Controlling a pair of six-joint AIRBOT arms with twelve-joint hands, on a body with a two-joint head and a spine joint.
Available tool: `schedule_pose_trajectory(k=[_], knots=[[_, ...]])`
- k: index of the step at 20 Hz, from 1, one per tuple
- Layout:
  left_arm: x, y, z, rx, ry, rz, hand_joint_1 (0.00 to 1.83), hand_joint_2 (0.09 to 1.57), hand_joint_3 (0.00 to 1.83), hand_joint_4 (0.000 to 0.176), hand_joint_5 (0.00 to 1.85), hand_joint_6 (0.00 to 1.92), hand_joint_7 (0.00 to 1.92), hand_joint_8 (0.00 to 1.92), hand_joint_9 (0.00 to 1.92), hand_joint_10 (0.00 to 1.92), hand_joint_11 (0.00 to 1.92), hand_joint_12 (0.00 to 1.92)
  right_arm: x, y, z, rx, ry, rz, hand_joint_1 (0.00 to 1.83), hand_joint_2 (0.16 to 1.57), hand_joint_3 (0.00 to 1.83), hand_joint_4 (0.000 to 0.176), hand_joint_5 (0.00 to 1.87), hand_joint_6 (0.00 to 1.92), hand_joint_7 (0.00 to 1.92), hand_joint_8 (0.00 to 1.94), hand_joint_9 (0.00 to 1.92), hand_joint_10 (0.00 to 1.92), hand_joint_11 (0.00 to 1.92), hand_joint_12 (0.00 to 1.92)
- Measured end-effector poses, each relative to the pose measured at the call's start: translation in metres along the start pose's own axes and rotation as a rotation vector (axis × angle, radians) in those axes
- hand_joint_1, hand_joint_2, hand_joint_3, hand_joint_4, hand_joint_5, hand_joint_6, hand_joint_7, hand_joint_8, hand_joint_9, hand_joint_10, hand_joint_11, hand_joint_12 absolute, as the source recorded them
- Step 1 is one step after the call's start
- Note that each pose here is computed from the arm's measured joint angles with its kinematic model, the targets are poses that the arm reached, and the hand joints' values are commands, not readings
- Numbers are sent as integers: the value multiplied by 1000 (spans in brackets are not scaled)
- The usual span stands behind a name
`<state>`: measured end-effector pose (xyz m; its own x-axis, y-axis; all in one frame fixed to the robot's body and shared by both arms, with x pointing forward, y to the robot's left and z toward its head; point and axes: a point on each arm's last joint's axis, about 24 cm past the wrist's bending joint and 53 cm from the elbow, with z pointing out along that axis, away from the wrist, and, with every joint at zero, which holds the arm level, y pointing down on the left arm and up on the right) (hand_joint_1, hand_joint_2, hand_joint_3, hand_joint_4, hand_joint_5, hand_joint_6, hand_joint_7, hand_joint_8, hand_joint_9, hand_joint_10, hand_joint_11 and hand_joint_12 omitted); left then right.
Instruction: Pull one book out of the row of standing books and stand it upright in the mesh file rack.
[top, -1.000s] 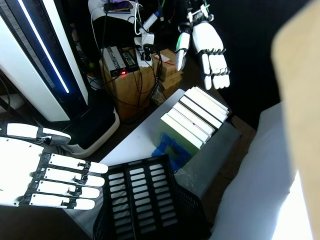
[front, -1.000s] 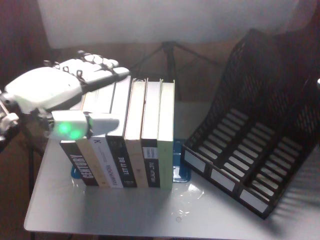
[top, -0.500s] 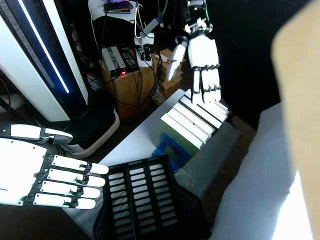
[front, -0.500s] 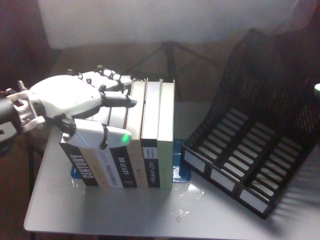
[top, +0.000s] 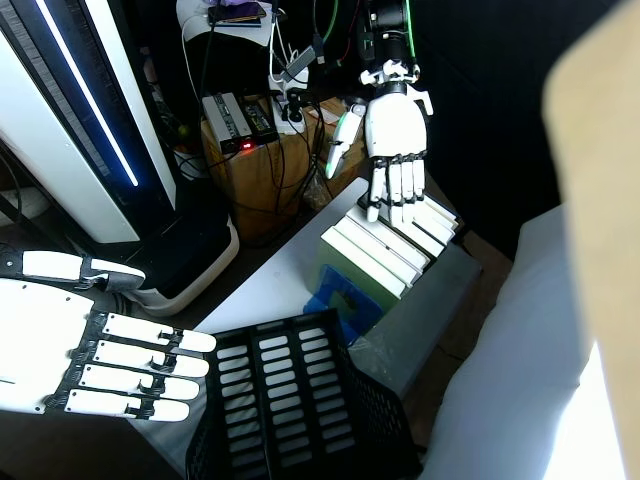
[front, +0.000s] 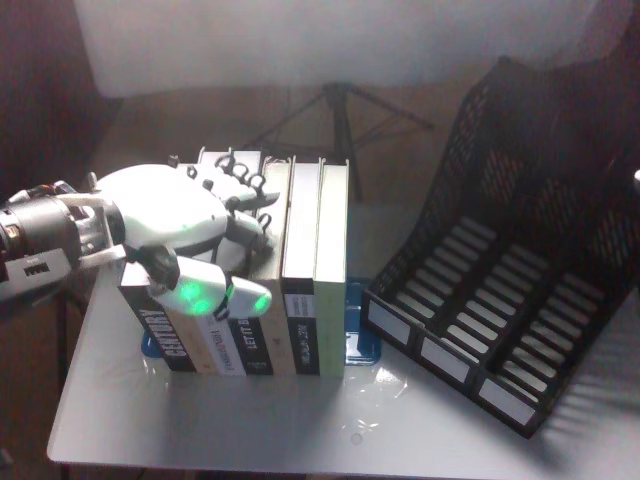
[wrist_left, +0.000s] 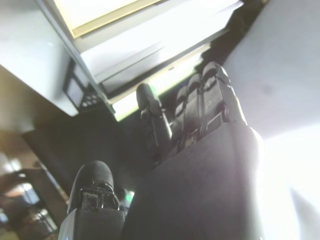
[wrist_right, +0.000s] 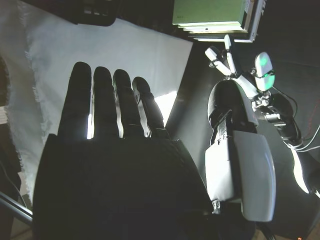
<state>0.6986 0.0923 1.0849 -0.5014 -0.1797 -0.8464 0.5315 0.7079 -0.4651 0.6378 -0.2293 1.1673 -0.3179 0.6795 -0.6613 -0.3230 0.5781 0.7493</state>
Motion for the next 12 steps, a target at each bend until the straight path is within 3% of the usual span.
schedule_pose_trajectory(k=[2, 7, 10, 12], knots=[[3, -4, 1, 8, 11, 18, 56, 1229, 0, 0, 620, 29, 0, 0, 0, 0, 0, 0, -1, 0, -1, -1, -3, 1, 316, 1266, 9, 0, 0, 0, 0, 0, 0, 0, 0, 0], [15, -24, -8, 55, 53, 95, 20, 1187, 0, 0, 840, 49, 39, 11, 0, 0, 0, 0, -1, 0, -1, -2, -5, 1, 314, 1270, 8, 0, 0, 0, 0, 0, 0, 0, 0, 0], [21, -31, -16, 78, 66, 98, 21, 1188, 0, 0, 887, 58, 41, 7, 0, 0, 0, 0, -2, -1, -1, 1, -9, 4, 325, 1272, 7, 0, 0, 0, 0, 0, 0, 0, 0, 0], [29, -33, -24, 90, 82, 84, 0, 1183, 0, 0, 799, 16, 31, 1, 0, 0, 0, 0, -1, -2, -2, 4, -11, 8, 324, 1271, 6, 0, 0, 0, 0, 0, 0, 0, 0, 0]])
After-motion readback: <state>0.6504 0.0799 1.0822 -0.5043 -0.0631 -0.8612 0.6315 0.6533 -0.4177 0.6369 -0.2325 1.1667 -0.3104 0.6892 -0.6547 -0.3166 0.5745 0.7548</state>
